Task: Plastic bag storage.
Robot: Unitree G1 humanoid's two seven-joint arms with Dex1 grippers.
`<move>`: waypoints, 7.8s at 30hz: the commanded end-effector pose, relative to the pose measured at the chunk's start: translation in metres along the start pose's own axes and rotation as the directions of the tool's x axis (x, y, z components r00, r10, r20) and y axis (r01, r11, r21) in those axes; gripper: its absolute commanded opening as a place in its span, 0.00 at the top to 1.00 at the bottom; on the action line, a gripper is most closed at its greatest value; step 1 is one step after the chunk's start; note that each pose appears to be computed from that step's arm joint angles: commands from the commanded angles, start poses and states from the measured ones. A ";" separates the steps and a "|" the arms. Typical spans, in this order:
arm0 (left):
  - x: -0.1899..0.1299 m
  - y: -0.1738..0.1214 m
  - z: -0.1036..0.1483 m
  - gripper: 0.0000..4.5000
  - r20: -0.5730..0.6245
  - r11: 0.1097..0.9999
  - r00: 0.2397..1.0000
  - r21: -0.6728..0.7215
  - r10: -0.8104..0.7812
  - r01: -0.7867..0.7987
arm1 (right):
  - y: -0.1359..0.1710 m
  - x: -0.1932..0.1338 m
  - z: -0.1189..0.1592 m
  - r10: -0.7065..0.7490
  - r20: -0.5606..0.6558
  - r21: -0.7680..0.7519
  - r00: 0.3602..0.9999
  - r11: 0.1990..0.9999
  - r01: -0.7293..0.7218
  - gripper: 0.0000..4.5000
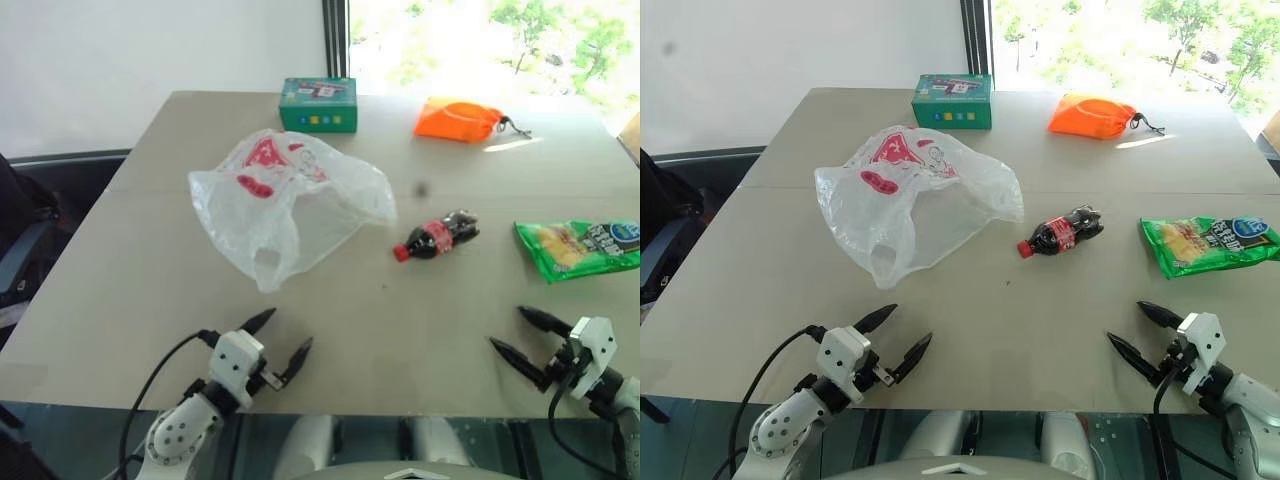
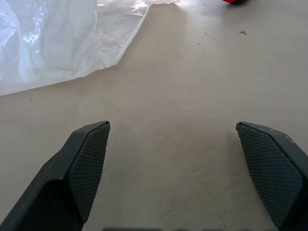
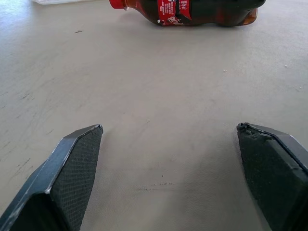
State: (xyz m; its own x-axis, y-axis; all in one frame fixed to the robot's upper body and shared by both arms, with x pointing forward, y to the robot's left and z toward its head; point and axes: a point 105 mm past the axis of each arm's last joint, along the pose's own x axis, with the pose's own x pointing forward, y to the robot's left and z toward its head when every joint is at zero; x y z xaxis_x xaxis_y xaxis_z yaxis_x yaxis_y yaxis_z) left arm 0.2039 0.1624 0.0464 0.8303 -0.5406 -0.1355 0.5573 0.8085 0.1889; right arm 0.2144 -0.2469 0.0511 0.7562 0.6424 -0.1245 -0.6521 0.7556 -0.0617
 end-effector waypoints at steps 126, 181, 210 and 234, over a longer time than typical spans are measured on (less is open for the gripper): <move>0.047 0.039 0.112 1.00 0.414 0.957 0.865 -0.064 0.282 -0.281 | 0.085 0.259 0.201 0.508 -0.104 -0.874 0.855 0.363 -0.322 0.33; 0.033 0.040 0.094 1.00 0.415 0.927 0.831 -0.115 0.371 -0.357 | 0.054 0.250 0.161 0.280 -0.143 -0.579 0.949 0.754 -0.310 0.00; 0.041 0.045 0.106 1.00 0.437 0.948 0.845 -0.066 0.308 -0.312 | -0.036 0.240 0.215 -0.262 0.238 -0.158 0.935 0.940 0.304 0.99; 0.062 0.038 0.132 1.00 0.523 0.979 0.829 -0.057 0.196 -0.196 | -0.057 0.107 0.205 -0.115 0.156 -0.138 0.981 0.981 0.137 0.02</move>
State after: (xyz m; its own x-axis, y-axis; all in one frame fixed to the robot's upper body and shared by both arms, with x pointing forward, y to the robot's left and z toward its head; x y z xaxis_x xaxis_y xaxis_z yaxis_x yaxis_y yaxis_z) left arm 0.2841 0.1320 0.1625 0.8314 -0.3934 0.3924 0.3694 0.9189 0.1387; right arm 0.3597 -0.1902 0.2296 0.8633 0.5047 0.0076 -0.4939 0.8477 -0.1934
